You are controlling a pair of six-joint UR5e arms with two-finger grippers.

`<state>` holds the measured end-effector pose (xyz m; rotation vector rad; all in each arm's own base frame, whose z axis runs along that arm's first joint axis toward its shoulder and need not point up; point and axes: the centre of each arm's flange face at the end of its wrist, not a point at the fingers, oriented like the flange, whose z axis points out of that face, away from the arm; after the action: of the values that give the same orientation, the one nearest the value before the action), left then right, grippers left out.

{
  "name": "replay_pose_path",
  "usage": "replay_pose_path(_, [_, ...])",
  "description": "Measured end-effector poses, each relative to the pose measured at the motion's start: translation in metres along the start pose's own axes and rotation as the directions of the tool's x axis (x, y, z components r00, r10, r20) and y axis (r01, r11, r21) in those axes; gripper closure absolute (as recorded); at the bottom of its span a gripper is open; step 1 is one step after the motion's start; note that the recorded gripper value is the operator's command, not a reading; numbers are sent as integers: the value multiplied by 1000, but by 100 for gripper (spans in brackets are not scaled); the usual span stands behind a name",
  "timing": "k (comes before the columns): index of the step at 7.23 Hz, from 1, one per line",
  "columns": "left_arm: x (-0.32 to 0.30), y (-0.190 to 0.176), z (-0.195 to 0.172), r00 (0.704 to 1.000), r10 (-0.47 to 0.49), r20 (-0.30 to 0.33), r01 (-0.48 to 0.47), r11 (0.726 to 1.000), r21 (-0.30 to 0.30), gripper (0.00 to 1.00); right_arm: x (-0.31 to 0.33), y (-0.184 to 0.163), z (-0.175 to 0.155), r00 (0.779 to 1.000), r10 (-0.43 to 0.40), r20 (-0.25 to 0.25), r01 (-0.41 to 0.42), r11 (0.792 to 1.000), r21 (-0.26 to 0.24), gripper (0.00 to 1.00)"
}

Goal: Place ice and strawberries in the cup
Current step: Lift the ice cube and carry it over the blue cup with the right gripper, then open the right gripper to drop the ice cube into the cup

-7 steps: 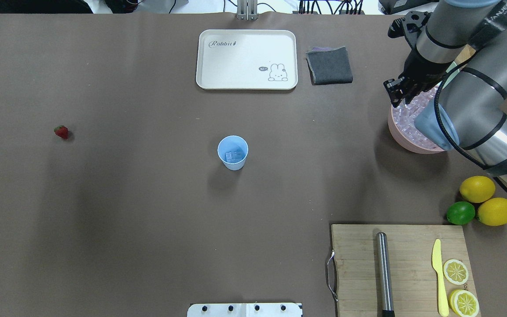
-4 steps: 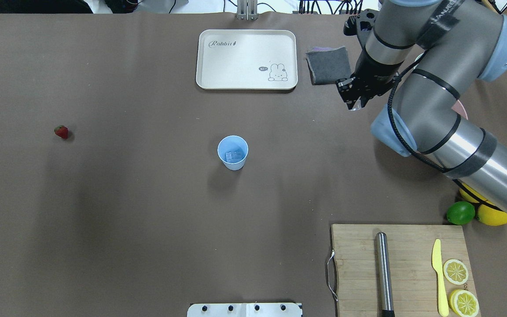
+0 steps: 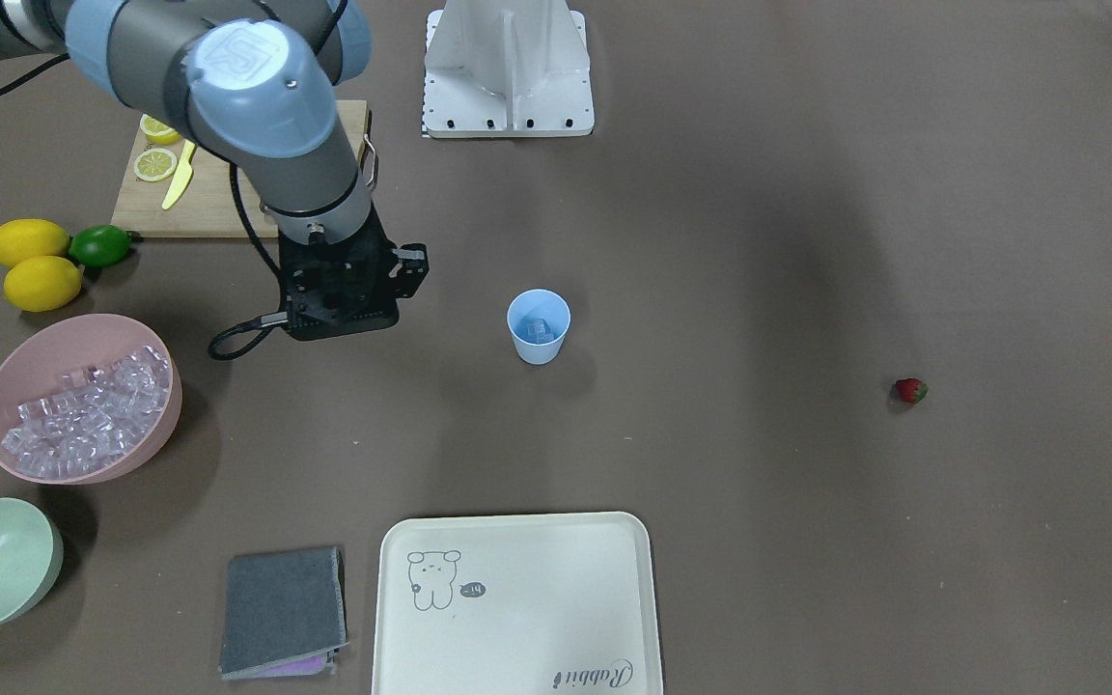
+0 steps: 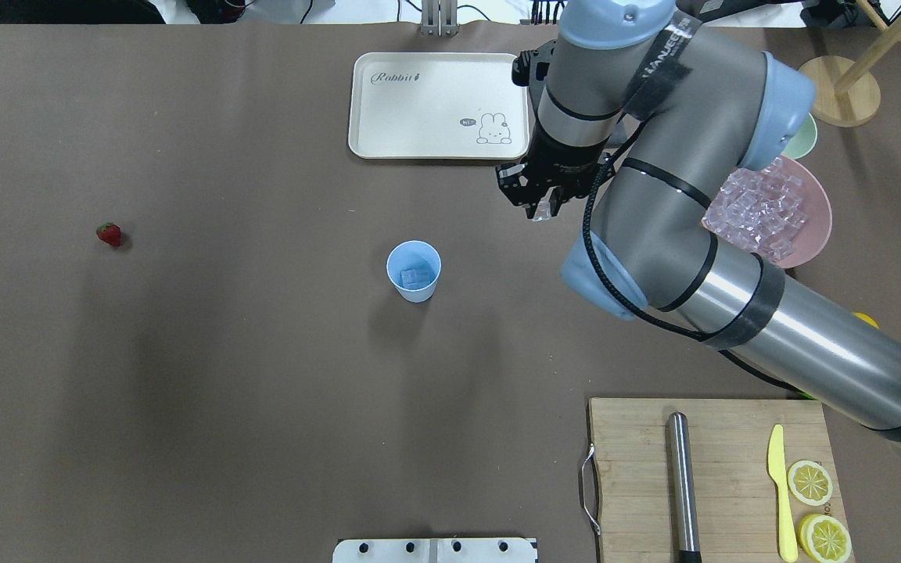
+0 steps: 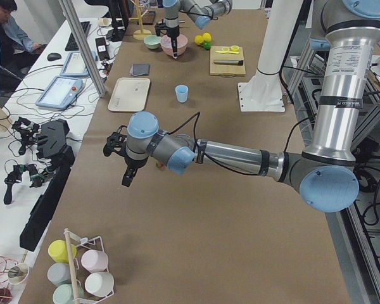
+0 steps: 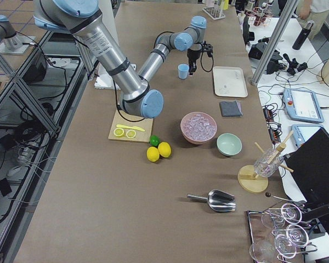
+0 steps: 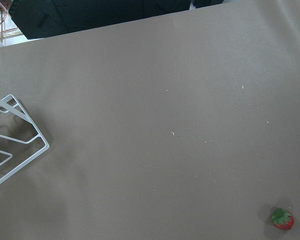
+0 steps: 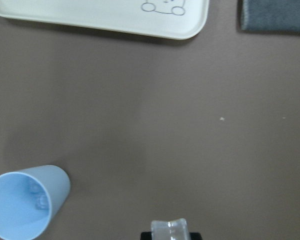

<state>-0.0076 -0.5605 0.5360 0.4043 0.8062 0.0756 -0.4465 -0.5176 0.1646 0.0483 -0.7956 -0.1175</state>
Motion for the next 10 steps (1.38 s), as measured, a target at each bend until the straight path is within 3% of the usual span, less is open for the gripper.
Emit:
replay_pose_path(3, [-5, 0, 6, 1000, -8, 2, 8, 1000, -11, 2, -98, 19, 9, 999, 44, -2, -44, 999, 24, 97])
replay_pose_path(7, [-9, 0, 11, 1000, -14, 3, 14, 1000, -20, 2, -138, 14, 46, 998, 58, -2, -58, 996, 61, 95])
replay_pose_path(8, [-9, 0, 11, 1000, -13, 3, 13, 1000, -19, 2, -139, 14, 54, 998, 58, -9, -58, 996, 66, 59])
replay_pose_path(9, [-8, 0, 11, 1000, -13, 2, 13, 1000, -18, 2, -139, 14, 60, 998, 57, -15, -56, 996, 69, 47])
replay_pose_path(10, [-8, 0, 11, 1000, -13, 2, 13, 1000, -18, 2, -140, 16, 65, 998, 55, -17, -54, 996, 69, 25])
